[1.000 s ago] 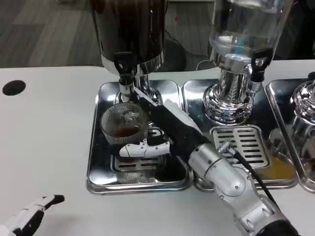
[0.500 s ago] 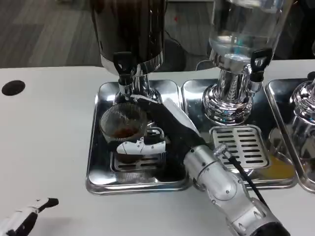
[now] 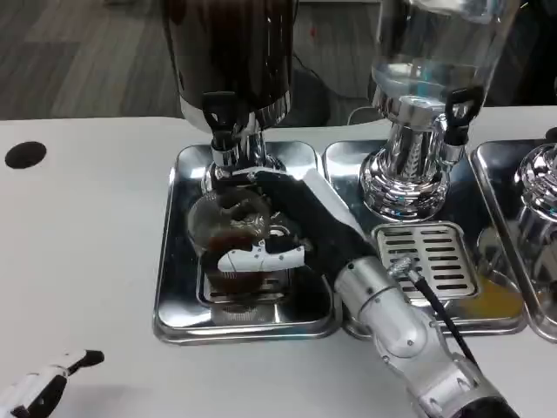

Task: Grasp the cup under the faucet to collect the drink, then remove the cup.

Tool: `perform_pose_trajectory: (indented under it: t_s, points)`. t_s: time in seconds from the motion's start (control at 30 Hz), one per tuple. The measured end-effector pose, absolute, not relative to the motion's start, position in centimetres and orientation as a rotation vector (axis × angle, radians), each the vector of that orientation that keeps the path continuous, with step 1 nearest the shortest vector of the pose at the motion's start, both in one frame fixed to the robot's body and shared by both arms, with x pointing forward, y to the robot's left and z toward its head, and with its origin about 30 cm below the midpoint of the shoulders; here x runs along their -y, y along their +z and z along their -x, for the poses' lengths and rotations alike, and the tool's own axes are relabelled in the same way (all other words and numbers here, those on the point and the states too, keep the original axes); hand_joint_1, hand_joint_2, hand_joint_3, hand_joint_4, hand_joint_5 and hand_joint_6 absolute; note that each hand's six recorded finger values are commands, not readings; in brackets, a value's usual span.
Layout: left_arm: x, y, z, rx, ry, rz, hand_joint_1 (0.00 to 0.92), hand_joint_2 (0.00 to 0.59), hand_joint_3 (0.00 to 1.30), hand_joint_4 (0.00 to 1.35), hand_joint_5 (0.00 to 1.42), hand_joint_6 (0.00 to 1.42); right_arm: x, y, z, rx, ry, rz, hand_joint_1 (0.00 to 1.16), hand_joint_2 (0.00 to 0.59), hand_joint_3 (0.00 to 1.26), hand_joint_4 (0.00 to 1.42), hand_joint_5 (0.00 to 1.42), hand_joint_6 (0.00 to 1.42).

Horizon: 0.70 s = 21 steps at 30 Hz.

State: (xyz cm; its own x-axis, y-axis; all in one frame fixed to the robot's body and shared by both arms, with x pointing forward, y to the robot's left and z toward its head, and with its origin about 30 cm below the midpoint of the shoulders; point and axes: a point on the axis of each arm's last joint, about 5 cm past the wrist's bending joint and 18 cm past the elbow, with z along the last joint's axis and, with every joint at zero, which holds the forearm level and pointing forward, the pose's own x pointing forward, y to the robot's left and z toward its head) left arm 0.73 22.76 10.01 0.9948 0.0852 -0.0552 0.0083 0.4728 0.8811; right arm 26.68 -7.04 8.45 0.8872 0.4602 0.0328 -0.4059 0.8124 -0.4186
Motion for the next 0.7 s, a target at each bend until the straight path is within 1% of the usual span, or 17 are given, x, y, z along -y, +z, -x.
perform_pose_trajectory:
  t_s: [0.47,0.7]
  points:
    - [-22.6,9.9,-0.9,-0.083,0.041,-1.067,0.000,0.075,0.29,0.25,0.30,0.54,8.9,8.2,-26.0,0.146,0.428,0.408,0.85,0.091,0.49,0.47,0.48,0.35]
    - [-22.6,9.9,-1.0,-0.077,0.043,-1.065,0.000,0.073,0.29,0.25,0.30,0.54,10.3,8.4,-25.7,0.152,0.412,0.416,0.85,0.095,0.49,0.47,0.48,0.36]
